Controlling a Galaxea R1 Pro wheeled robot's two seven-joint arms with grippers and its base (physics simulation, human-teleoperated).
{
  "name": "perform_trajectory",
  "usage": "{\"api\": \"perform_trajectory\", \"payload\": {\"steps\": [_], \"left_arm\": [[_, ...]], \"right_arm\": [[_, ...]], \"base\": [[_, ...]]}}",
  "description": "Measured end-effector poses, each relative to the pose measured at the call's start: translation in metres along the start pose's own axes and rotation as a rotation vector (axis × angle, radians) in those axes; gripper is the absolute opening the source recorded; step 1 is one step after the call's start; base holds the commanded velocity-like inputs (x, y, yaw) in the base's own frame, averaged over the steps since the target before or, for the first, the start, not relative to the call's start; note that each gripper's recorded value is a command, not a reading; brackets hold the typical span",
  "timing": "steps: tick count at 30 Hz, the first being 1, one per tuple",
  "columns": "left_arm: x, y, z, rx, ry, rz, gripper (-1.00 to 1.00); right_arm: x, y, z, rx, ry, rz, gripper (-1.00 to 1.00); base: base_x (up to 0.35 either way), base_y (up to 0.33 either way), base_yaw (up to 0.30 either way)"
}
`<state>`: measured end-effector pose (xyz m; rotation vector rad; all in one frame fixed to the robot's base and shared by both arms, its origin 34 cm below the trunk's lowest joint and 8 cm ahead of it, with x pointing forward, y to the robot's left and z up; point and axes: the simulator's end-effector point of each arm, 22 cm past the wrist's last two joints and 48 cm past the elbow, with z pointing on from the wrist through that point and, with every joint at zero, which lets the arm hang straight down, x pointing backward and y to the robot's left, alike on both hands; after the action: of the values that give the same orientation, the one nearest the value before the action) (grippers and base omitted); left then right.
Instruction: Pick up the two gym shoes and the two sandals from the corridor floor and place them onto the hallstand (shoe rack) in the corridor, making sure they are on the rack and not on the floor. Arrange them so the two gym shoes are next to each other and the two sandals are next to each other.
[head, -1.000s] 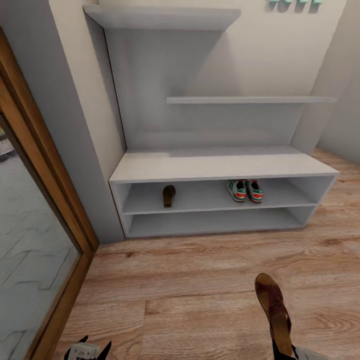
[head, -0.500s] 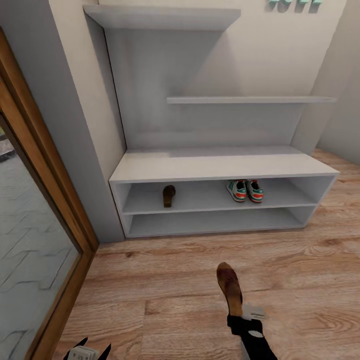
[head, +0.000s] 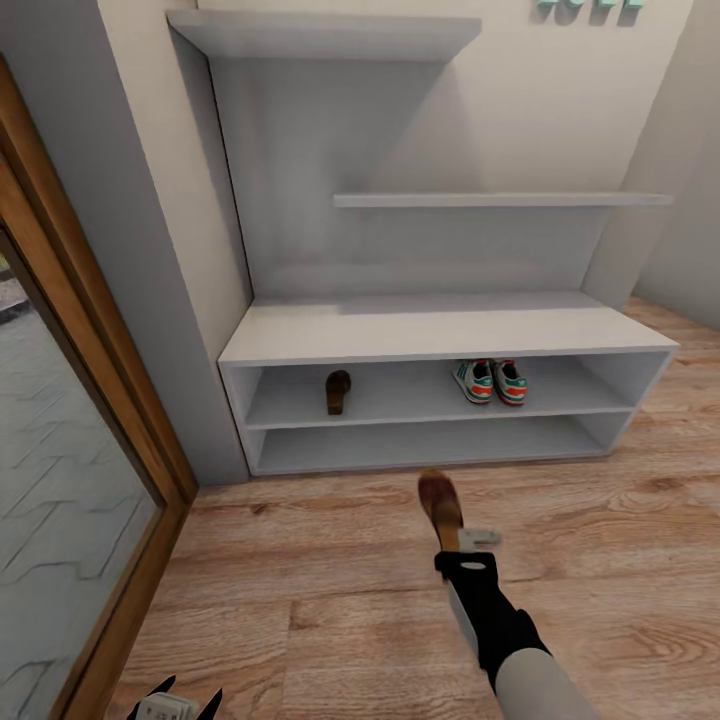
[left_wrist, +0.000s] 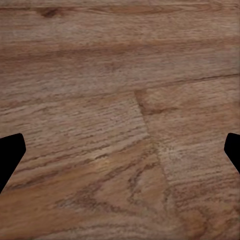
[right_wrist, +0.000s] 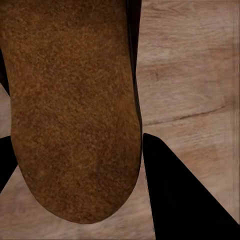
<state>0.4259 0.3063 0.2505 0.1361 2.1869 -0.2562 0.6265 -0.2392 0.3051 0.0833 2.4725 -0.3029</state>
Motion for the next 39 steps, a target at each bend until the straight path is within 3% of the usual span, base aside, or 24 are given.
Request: {"api": "perform_trajectory", "payload": {"steps": [14,16,19,28,39], "left_arm": [[0.001,-0.002,0.000,0.003,0.003,-0.001,1.00],[0.001,-0.003,0.001,0.004,0.003,-0.003,1.00],[0.002,-0.004,0.001,0.006,0.005,-0.003,1.00],[0.002,-0.006,0.001,0.008,0.006,-0.003,1.00],[0.005,-0.008,0.002,0.011,0.012,-0.005,1.00]], "right_arm": [[-0.026,-0.004,-0.002,0.023,0.004,-0.017,-1.00],[-0.036,0.010,-0.006,0.006,-0.030,-0.078,-1.00],[-0.042,0.019,-0.009,-0.003,-0.051,-0.125,-1.00],[-0.041,0.021,-0.009,-0.006,-0.053,-0.132,-1.00],[-0.040,0.020,-0.007,-0.003,-0.050,-0.130,-1.00]], "base": [[0.000,0.000,0.000],[0.000,0.000,0.000],[0.000,0.000,0.000],[0.022,0.000,0.000],[0.295,0.000,0.109]]}}
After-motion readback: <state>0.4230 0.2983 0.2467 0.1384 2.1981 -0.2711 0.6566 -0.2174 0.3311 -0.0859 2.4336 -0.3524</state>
